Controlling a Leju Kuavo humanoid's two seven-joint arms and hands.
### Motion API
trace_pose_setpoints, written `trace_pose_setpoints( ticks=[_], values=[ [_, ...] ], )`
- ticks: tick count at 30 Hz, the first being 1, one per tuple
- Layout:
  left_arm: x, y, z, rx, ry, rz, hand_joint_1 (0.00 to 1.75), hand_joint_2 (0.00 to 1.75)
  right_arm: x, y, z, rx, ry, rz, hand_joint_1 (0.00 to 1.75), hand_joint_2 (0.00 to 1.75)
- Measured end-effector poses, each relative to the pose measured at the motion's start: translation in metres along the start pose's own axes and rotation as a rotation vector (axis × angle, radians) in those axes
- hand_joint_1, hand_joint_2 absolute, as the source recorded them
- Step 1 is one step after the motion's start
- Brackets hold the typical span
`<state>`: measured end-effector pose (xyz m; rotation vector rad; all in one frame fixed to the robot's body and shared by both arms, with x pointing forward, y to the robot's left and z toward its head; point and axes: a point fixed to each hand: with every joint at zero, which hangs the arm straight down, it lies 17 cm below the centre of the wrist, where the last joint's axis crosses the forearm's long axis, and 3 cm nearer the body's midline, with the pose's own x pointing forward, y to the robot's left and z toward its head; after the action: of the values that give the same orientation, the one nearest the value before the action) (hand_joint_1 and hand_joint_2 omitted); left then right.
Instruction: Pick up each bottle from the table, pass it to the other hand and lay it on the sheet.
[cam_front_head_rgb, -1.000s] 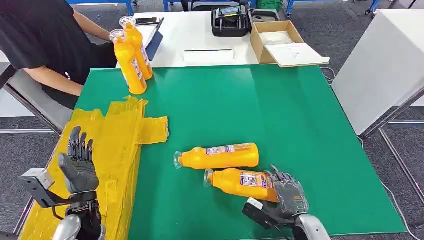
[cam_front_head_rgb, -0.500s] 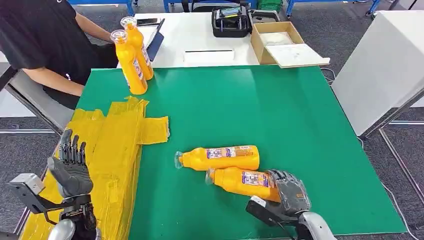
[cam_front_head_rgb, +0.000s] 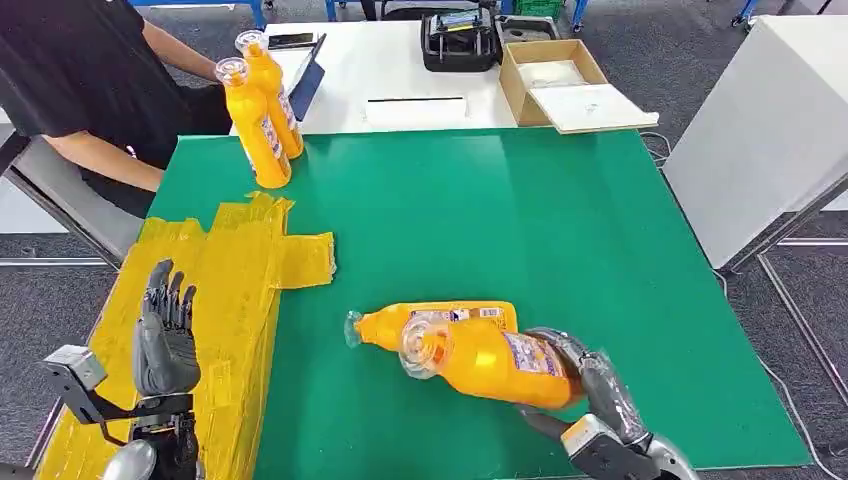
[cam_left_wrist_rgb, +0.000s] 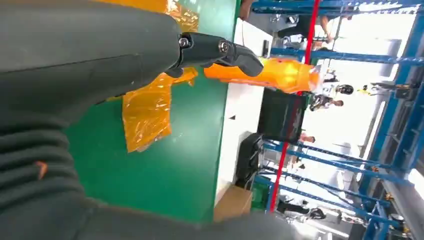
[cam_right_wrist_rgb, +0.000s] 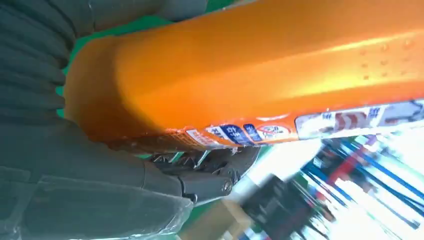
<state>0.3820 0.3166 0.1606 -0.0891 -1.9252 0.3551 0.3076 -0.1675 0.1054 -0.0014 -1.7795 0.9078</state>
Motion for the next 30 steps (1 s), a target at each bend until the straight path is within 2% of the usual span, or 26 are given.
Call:
trace_pose_setpoints(
  ticks=[5, 11, 14, 17, 23, 30],
  values=[
    [-0.006, -0.011, 0.003, -0.046, 0.020, 0.030, 0.00, 1.75, 0.030, -0.016, -0.011, -0.059, -0.104, 0.019, 1.75, 1.75],
    [-0.012, -0.050, 0.009, -0.135, 0.037, 0.084, 0.00, 1.75, 0.055, -0.045, -0.057, -0.189, -0.170, 0.066, 1.75, 1.75],
    [-0.014, -0.062, 0.010, -0.170, 0.046, 0.108, 0.00, 1.75, 0.053, -0.061, -0.072, -0.267, -0.159, 0.091, 1.75, 1.75],
    [-0.013, -0.085, 0.005, -0.223, 0.041, 0.148, 0.00, 1.75, 0.043, -0.079, -0.100, -0.331, -0.142, 0.104, 1.75, 1.75],
    [-0.009, -0.133, 0.004, -0.312, 0.032, 0.214, 0.00, 1.75, 0.027, -0.086, -0.155, -0.346, -0.109, 0.095, 1.75, 1.75],
    [-0.004, -0.160, 0.009, -0.364, 0.028, 0.242, 0.00, 1.75, 0.021, -0.082, -0.178, -0.336, -0.083, 0.063, 1.75, 1.75]
  ],
)
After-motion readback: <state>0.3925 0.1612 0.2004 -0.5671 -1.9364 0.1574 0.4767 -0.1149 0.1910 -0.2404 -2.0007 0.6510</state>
